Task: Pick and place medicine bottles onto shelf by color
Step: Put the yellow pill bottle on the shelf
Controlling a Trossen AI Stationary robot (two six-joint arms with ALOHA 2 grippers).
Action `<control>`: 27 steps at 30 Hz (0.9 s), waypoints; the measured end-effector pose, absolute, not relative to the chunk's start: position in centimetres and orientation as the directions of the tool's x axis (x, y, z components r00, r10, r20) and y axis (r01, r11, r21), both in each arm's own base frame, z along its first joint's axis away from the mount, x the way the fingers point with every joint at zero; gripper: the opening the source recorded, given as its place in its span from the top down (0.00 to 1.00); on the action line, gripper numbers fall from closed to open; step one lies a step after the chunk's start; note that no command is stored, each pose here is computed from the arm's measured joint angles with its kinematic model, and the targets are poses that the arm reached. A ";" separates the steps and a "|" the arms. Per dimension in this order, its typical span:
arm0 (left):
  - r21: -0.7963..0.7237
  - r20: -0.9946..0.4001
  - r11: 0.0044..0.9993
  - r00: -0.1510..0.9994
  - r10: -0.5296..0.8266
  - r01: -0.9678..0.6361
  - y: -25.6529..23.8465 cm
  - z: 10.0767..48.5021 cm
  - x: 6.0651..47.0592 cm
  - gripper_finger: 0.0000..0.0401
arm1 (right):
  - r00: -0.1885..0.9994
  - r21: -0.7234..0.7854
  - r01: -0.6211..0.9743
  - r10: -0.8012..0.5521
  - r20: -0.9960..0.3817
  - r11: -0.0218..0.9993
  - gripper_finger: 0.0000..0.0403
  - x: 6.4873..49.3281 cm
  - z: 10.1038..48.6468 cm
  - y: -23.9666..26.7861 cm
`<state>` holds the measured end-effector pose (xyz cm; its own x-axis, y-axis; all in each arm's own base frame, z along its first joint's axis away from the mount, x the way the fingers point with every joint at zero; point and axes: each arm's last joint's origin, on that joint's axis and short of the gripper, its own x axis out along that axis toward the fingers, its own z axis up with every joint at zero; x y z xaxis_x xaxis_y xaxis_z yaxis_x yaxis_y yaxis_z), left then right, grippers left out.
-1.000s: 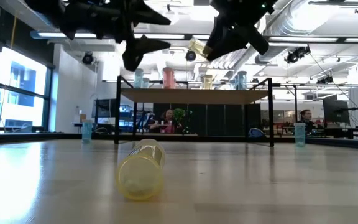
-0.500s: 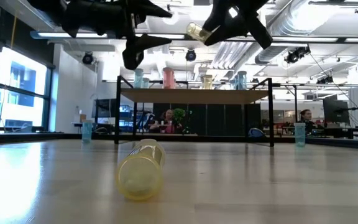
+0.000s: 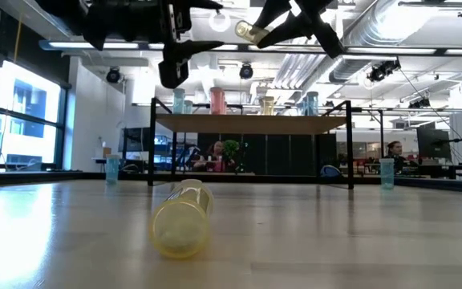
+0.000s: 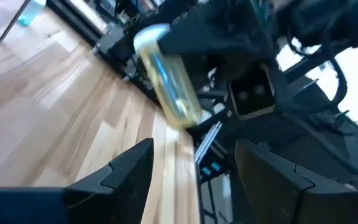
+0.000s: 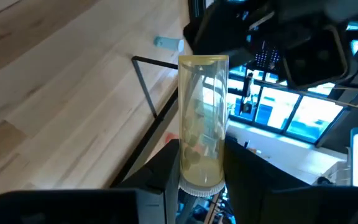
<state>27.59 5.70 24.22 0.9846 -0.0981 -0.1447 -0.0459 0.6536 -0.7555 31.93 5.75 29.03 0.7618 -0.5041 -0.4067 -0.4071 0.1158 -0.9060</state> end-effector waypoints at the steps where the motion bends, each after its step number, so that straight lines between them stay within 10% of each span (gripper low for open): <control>1: -0.761 -0.136 0.647 0.986 -0.093 -0.044 5.9 24.2 27.7 0.46 | 0.764 -0.907 -0.406 -0.503 -0.405 0.113 0.77 32.0 29.1 5.8; 27: -0.775 -0.142 0.632 0.970 -0.198 0.016 8.7 24.5 32.6 0.51 | 0.745 -0.908 -0.411 -0.546 -0.384 0.077 0.77 31.9 29.1 5.6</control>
<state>32.57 8.67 24.46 0.9698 -0.1984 -0.1418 0.0160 0.6323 -0.7746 31.91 5.63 29.14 0.7449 -0.5458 -0.3836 -0.4111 0.0774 -0.9083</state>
